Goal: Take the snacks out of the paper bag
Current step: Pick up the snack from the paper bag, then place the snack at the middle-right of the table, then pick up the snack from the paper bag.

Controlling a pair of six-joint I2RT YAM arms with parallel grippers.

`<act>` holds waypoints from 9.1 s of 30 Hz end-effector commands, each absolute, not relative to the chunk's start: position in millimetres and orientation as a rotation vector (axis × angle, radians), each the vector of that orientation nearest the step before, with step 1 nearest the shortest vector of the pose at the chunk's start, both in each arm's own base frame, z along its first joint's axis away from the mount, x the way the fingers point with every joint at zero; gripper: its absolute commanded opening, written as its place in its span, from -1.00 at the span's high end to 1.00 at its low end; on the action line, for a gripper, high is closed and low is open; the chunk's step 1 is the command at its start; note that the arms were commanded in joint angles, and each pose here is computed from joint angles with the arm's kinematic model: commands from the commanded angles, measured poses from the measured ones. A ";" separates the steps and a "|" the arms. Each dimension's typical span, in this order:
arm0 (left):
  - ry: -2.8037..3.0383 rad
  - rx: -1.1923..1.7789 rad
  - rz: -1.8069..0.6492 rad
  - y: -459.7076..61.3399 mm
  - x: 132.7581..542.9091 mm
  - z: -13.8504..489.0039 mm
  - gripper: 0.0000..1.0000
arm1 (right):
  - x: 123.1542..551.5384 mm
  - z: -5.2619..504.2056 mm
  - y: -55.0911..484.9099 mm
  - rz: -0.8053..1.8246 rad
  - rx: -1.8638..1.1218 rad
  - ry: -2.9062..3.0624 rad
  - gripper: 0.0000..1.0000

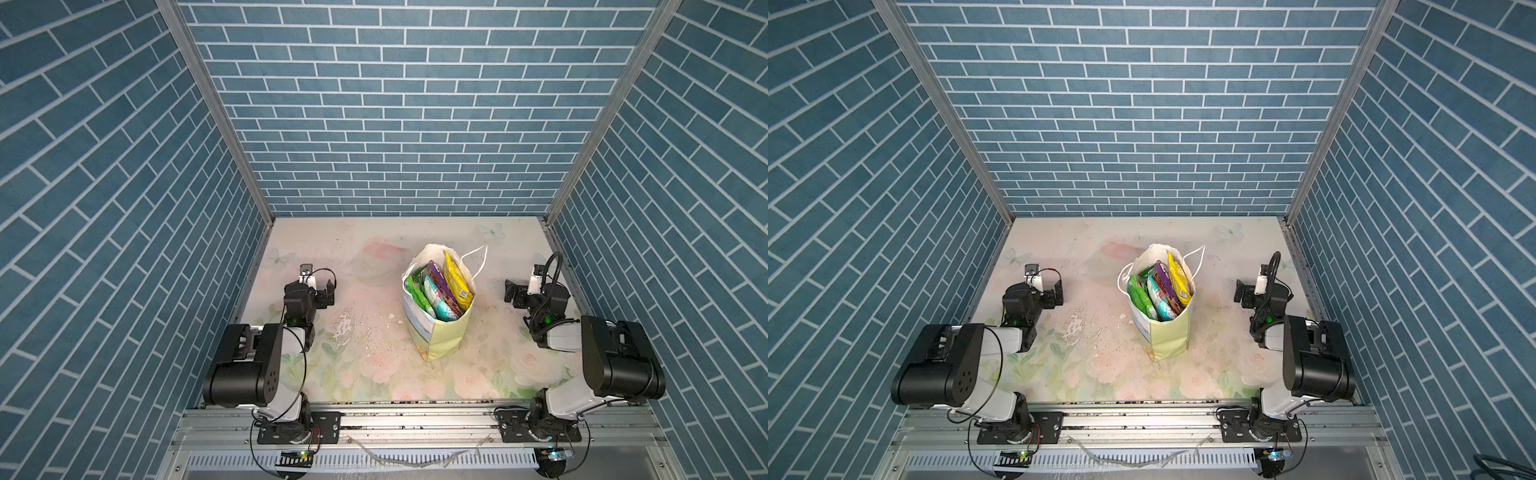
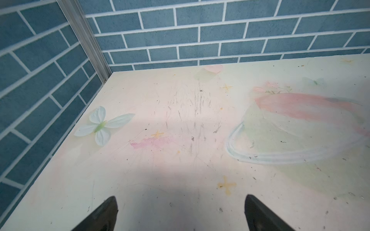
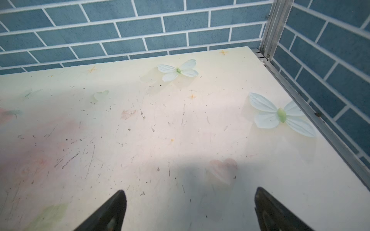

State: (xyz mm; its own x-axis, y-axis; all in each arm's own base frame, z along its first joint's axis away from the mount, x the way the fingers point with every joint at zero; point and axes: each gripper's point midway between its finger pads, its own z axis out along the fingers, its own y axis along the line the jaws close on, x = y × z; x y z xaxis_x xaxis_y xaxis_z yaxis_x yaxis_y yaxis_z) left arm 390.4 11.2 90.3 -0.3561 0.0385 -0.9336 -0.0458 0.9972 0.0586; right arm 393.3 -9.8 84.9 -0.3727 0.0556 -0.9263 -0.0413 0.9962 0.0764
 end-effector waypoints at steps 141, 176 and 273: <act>2.329 0.186 -0.357 -154.8 338.8 326.9 -0.99 | 276.4 315.0 243.7 0.108 -0.542 2.549 1.00; 2.352 0.179 -0.418 -161.3 376.0 347.7 -0.98 | 284.2 428.2 46.0 -0.093 0.079 2.258 1.00; 2.412 0.219 -0.330 -139.8 355.1 287.2 -0.99 | 280.1 354.2 105.8 0.318 -0.066 2.418 0.29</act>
